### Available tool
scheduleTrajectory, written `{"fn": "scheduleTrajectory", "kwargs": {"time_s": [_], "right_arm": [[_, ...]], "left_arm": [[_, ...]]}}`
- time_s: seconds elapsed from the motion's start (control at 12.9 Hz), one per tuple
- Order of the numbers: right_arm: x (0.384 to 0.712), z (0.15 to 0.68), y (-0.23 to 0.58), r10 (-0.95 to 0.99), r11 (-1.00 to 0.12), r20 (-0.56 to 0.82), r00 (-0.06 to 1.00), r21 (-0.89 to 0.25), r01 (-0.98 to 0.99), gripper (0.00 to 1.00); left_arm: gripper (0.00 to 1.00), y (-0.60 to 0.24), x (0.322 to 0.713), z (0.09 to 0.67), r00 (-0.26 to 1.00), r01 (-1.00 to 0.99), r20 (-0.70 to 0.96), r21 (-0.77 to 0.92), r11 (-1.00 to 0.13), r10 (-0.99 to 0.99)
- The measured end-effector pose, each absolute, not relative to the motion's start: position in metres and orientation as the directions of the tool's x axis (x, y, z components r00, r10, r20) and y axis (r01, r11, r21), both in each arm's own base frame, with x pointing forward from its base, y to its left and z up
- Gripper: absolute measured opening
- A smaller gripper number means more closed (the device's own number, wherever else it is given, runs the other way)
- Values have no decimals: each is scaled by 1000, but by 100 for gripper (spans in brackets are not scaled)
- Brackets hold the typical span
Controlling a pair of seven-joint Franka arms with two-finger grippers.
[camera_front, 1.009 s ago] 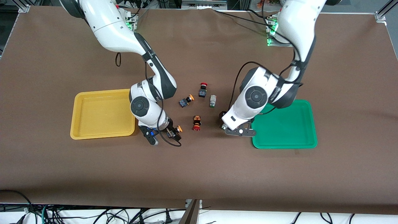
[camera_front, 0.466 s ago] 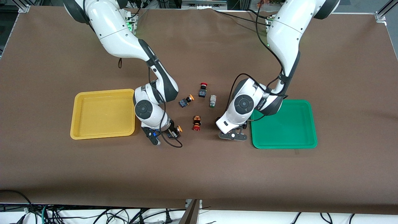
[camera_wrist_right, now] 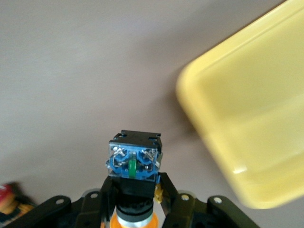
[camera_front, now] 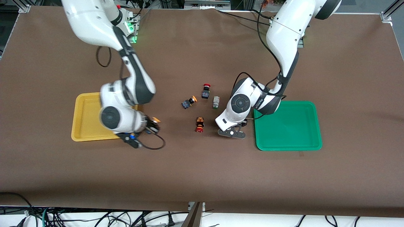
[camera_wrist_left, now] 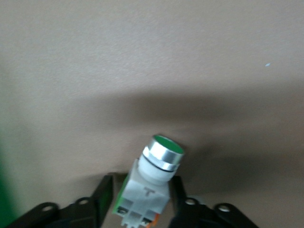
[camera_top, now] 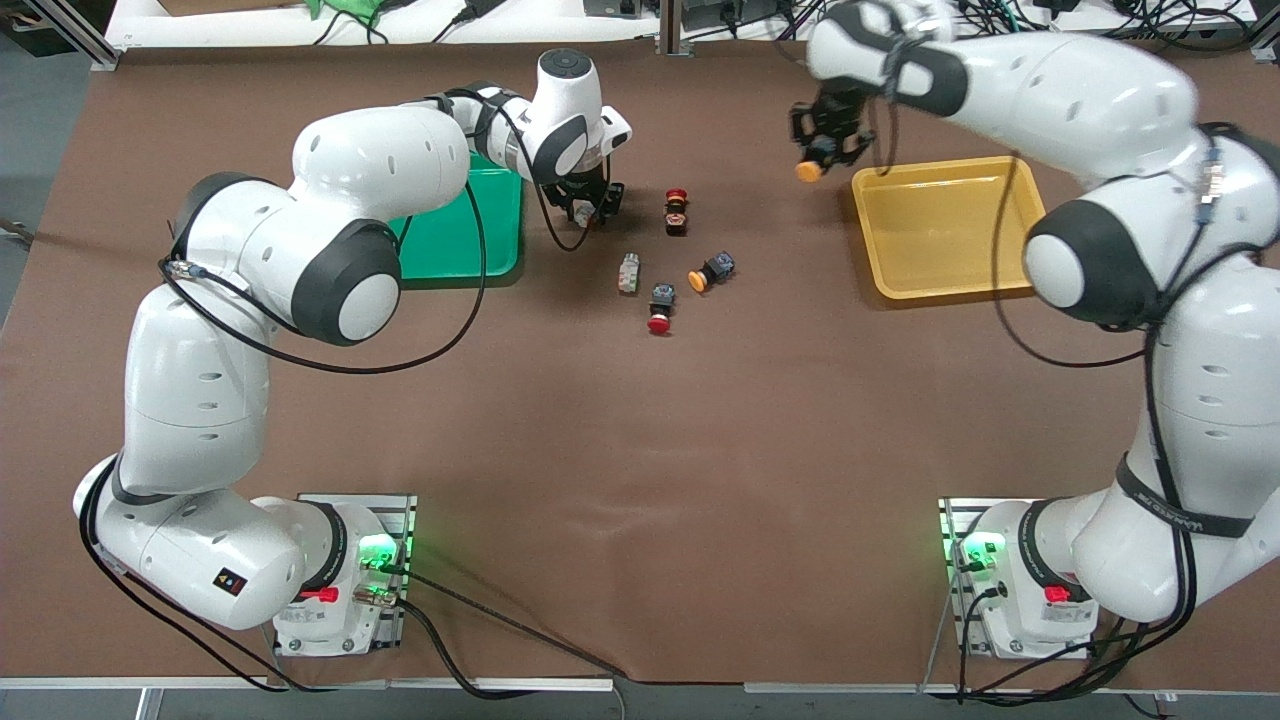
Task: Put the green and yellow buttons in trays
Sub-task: 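Place the blue button in the yellow tray while the left gripper places the white button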
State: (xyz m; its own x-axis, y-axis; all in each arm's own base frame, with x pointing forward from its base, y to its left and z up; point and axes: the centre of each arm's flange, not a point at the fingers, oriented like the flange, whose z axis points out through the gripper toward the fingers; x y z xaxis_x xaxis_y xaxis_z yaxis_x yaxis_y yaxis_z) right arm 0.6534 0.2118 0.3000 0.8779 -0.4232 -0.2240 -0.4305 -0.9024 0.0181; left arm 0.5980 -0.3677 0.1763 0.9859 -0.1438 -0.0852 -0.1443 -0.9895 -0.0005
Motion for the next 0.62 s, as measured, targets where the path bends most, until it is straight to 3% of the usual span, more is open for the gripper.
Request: {"fn": "scheduleTrajectory", "kwargs": {"time_s": [0.16,0.31,0.54,0.62], "right_arm": [[630,303,114,-303,-951,-241,922,8,-310,40],[597,269,46,-266,-962,-254,930,7,-273,40],[567,216,35,-264,-964,-214,940,29,-265,40],[565,209,38,-261,-965,-209,943,34,-260,46]], "left_arm": [[34,-350,608,187,987,-125,-105,-12,-992,-123],[33,-299,636,219,981,-155,-119,-2,-988,-154],[33,-169,673,266,966,-201,-162,30,-979,-203],[33,-131,677,270,960,-211,-177,42,-977,-215]]}}
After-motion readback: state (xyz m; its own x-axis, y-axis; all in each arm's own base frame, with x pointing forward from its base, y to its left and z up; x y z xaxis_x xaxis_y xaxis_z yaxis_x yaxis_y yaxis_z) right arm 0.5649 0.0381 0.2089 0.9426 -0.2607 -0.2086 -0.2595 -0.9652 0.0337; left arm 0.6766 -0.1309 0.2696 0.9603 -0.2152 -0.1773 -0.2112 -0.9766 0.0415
